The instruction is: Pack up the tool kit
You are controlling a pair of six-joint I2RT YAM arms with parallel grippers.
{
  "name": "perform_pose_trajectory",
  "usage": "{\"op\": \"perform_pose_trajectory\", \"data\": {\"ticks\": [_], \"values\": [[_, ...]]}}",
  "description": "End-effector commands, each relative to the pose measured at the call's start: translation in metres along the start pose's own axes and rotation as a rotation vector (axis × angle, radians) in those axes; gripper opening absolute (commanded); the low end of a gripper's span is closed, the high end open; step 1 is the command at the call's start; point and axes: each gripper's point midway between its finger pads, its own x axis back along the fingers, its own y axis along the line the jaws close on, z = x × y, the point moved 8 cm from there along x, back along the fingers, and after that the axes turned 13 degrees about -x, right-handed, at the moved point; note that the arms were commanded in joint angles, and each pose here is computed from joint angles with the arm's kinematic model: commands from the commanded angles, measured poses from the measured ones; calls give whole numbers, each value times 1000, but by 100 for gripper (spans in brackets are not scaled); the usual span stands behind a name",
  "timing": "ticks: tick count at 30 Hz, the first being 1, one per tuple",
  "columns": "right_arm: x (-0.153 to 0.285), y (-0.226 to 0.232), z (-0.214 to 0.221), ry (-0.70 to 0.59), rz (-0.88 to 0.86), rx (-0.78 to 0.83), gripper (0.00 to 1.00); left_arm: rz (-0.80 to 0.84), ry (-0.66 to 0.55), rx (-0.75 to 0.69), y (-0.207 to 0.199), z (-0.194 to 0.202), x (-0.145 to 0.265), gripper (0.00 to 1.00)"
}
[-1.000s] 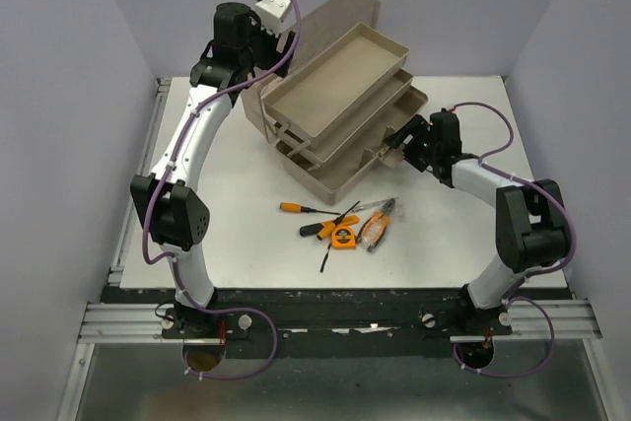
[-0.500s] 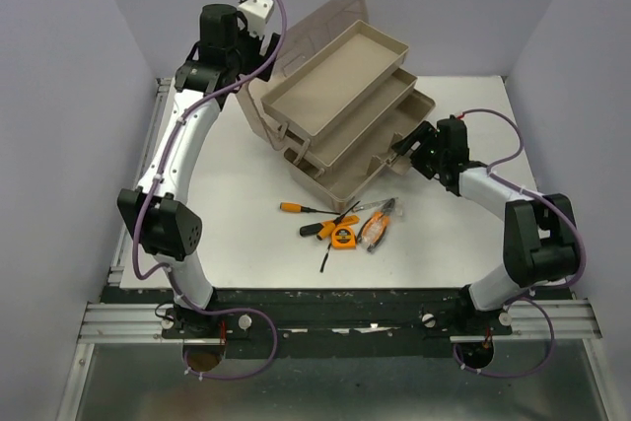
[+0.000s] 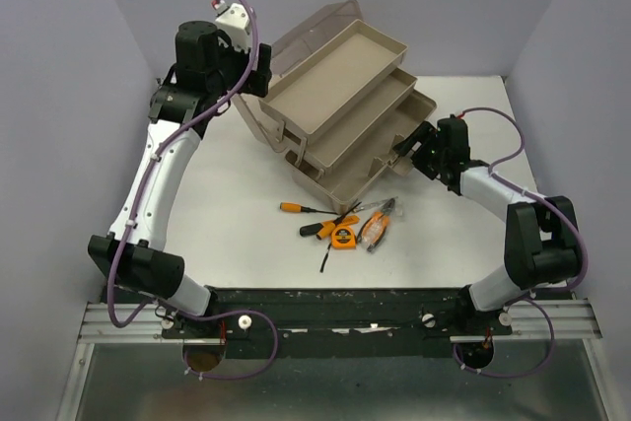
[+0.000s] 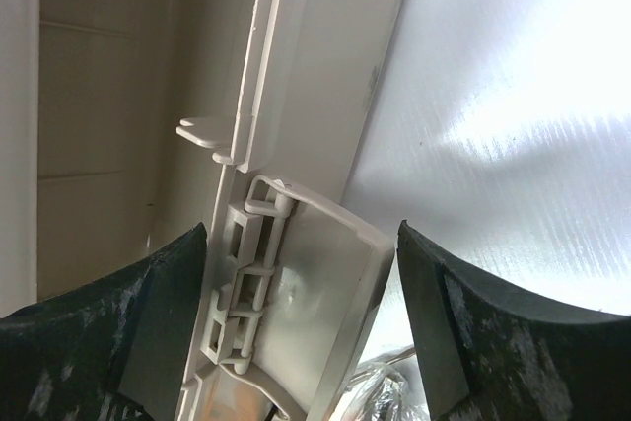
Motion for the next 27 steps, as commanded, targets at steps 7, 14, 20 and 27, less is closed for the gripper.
{"op": "perform_pose_trajectory", "data": {"ticks": [7, 14, 20, 27], "values": [[4, -29, 1, 18, 172, 74, 84, 39, 163, -8, -8, 43, -39, 99], [9, -31, 4, 25, 162, 94, 84, -143, 215, -115, 14, 54, -63, 99], [7, -30, 4, 34, 153, 98, 84, -162, 256, -151, 16, 68, -73, 88], [7, -25, 11, 84, 89, 110, 84, -139, 319, -149, 10, 95, -86, 38]]}}
